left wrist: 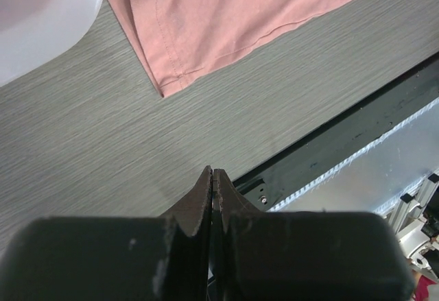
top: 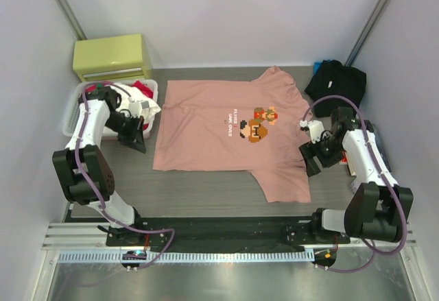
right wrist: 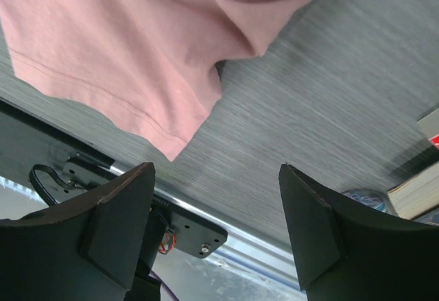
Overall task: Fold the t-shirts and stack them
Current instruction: Fold the flattened tshirt in 1/3 of the way
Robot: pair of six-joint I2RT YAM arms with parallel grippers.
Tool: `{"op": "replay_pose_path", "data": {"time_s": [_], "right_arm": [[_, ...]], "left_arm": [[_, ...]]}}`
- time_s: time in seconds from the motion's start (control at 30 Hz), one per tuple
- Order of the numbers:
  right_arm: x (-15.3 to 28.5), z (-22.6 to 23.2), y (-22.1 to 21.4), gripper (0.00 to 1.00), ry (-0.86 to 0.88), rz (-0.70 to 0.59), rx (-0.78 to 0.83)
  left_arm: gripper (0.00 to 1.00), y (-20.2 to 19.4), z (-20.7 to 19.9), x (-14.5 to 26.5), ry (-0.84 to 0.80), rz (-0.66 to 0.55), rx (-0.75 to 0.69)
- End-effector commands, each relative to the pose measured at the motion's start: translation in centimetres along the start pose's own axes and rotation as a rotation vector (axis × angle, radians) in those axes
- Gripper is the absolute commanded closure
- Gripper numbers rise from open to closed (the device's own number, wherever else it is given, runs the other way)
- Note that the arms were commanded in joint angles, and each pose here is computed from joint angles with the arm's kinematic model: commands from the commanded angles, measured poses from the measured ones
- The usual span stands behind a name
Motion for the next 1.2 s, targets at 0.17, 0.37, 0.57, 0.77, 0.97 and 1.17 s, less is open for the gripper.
{"op": "replay_pose_path", "data": {"time_s": [0.17,0.37,0.57,0.77,0.97,1.17], "right_arm": [[-3.7,-0.7,-2.9,0.23,0.085,0.117,0.023],[-4.9,-0.4,-2.8,0.26,0.136,0.102,-0.003],[-6.2,-0.1,-3.6,0.25,0.176,0.125,0.0],[-7.3,-0.7,-3.0,0.26,0.186,0.12,-0.019],[-7.4,-1.0,-2.4,0.27,0.183,0.098,-0.026],[-8.4,-0.7,-2.1,0.27,0.253,0.097,-0.047]], "left_arm": [[0.99,-0.9,0.1,-0.2,0.055,0.004,0.085],[0.99,-0.5,0.6,-0.3,0.07,0.011,0.096],[0.99,0.2,1.0,-0.5,0.077,-0.003,0.094],[0.99,-0.2,1.8,-1.7,0.096,0.016,0.111],[0.99,-0.6,2.3,-2.5,0.105,0.035,0.11],[0.99,-0.3,2.7,-3.0,0.101,0.039,0.115]]}}
Point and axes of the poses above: each gripper's point midway between its finger pads, its own x axis back along the fingers, its own z axis along the line the jaws close on, y = z × x, the point moved 6 cm from there along x, back along the fingers, and after that the axes turned 2 degrees about x, right-handed, at the moved point
